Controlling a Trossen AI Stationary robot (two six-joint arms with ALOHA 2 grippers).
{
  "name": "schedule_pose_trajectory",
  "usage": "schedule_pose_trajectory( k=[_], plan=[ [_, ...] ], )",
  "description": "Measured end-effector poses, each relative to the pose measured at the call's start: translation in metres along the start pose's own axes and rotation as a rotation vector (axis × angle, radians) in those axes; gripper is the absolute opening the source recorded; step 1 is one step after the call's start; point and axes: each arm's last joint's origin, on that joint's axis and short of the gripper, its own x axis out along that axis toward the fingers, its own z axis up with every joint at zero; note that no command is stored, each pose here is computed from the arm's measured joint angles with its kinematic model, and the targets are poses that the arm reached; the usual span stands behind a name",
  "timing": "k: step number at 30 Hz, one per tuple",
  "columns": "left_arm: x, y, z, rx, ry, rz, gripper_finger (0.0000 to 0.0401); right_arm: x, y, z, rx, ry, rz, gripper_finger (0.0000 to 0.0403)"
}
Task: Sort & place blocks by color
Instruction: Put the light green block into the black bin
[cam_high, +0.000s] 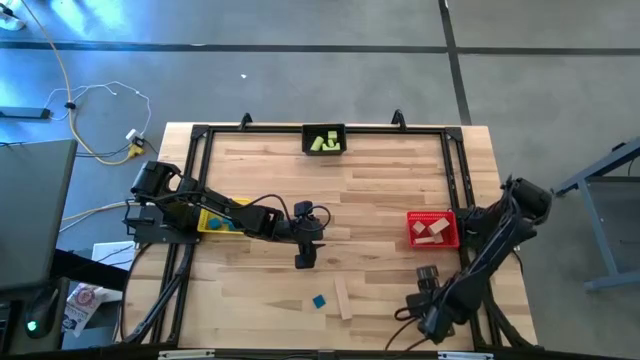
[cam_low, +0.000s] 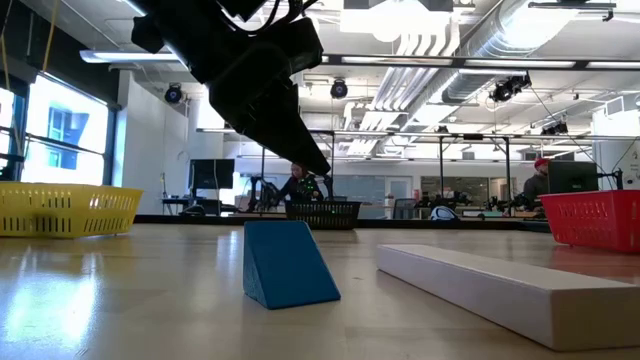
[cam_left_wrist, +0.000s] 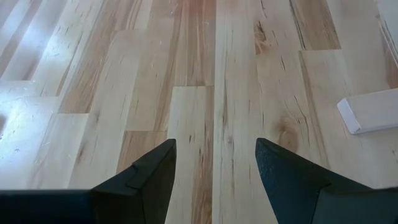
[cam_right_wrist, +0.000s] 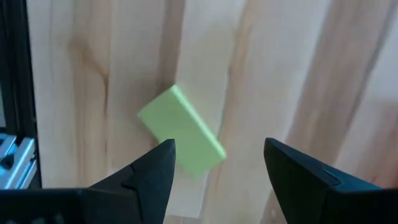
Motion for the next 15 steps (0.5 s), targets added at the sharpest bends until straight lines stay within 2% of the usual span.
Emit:
schedule_pose_trajectory(
  k=[9,15],
  plan=[
    [0.0,0.0,-0.001,0.003,0.012,0.001,0.0207,0.013,0.016,-0.011,-0.067,0.041,-0.009,0.0232],
    [0.0,0.0,-0.002,0.005,0.018,0.002,0.0207,0.013,0.019,-0.014,-0.113,0.007,-0.033,0.0232]
  ],
)
